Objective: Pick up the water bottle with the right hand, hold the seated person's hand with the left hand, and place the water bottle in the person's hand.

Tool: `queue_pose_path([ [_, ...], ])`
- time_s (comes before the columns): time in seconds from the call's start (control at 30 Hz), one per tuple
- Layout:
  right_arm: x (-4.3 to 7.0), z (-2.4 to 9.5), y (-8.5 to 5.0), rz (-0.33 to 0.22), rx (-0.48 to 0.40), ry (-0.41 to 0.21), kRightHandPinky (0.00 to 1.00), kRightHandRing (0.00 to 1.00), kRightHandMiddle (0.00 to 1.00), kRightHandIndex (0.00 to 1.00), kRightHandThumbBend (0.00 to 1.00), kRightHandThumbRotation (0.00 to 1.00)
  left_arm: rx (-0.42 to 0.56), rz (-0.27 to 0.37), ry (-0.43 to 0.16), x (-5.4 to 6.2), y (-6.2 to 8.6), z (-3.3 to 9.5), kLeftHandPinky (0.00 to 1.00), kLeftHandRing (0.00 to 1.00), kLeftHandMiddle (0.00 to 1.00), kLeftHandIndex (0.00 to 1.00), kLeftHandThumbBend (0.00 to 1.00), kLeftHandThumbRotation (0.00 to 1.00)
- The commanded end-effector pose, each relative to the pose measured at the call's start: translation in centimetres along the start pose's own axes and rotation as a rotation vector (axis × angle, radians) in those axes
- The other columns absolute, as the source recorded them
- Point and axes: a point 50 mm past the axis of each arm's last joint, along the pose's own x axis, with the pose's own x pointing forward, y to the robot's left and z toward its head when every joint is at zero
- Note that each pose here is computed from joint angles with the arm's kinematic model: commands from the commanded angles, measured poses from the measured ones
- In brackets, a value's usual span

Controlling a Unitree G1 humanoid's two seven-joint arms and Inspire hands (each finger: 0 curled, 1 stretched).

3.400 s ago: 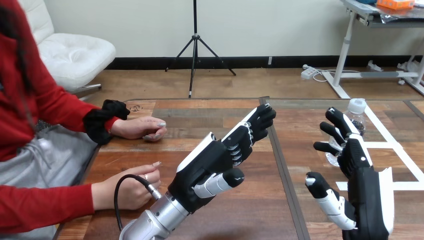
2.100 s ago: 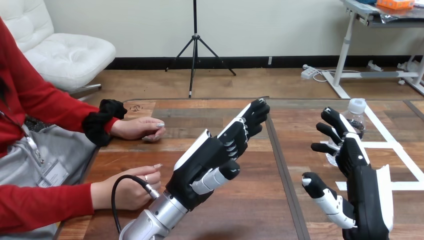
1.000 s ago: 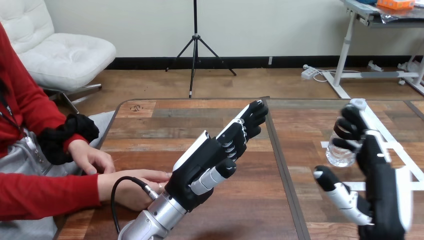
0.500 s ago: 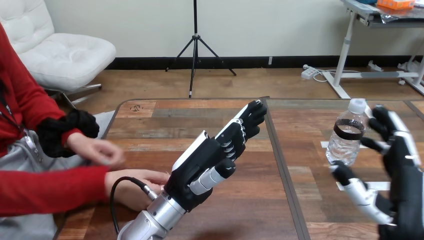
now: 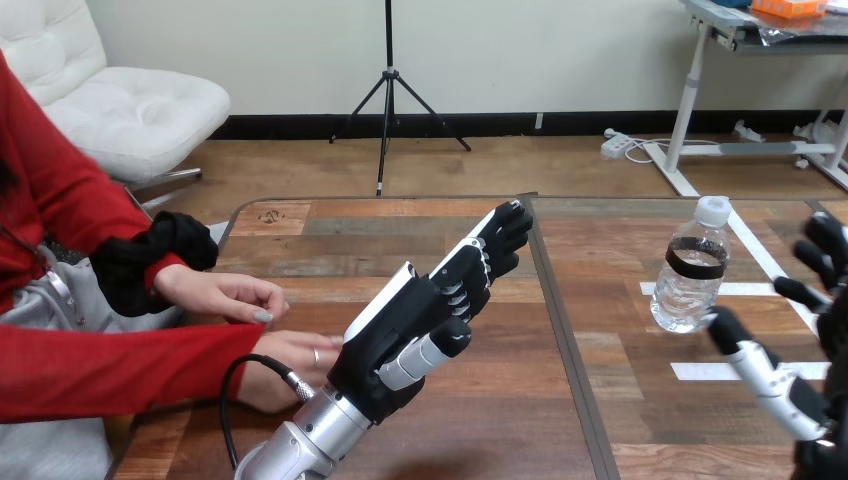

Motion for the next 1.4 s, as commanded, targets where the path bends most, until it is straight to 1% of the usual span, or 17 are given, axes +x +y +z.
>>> queue_pose_path([
  [0.0,2.3,0.3,-0.1,-0.013,0.008,-0.049,0.71,0.86,0.88,0.87,1.0,0.48,0.02,0.007,-0.042,0.8,0.2,0.6,1.0,1.0,1.0,1.0,1.0,0.85],
  [0.37,3.4,-0.3,-0.7,-0.012,-0.039,-0.012,0.7,0.87,0.89,0.88,1.0,0.48,0.027,0.005,-0.044,0.8,0.2,0.6,1.0,1.0,1.0,1.0,1.0,0.85],
  [0.53,3.9,-0.7,-0.7,-0.009,-0.035,0.01,0.7,0.88,0.9,0.88,1.0,0.49,0.024,0.004,-0.044,0.7,0.2,0.6,1.0,1.0,1.0,1.0,1.0,0.85],
  [0.73,4.5,-1.2,-0.5,0.0,-0.035,0.038,0.72,0.91,0.92,0.9,1.0,0.49,0.023,0.004,-0.046,0.7,0.2,0.6,1.0,1.0,1.0,1.0,1.0,0.85],
  [0.97,5.3,-2.0,-0.2,0.013,-0.048,0.09,0.76,0.94,0.94,0.93,1.0,0.51,0.027,0.009,-0.051,0.6,0.2,0.7,1.0,1.0,1.0,1.0,1.0,0.85],
  [1.13,5.8,-2.5,0.1,0.025,-0.041,0.123,0.79,0.96,0.95,0.94,1.0,0.52,0.028,0.009,-0.054,0.6,0.2,0.7,1.0,1.0,1.0,1.0,1.0,0.85],
  [1.27,6.4,-3.0,0.4,0.04,-0.06,0.155,0.81,0.97,0.96,0.95,1.0,0.53,0.033,0.013,-0.058,0.6,0.2,0.7,1.0,1.0,1.0,1.0,1.0,0.85],
  [1.37,6.6,-3.2,0.6,0.046,-0.066,0.167,0.82,0.97,0.96,0.96,1.0,0.54,0.032,0.014,-0.059,0.6,0.2,0.7,1.0,1.0,1.0,1.0,1.0,0.85],
])
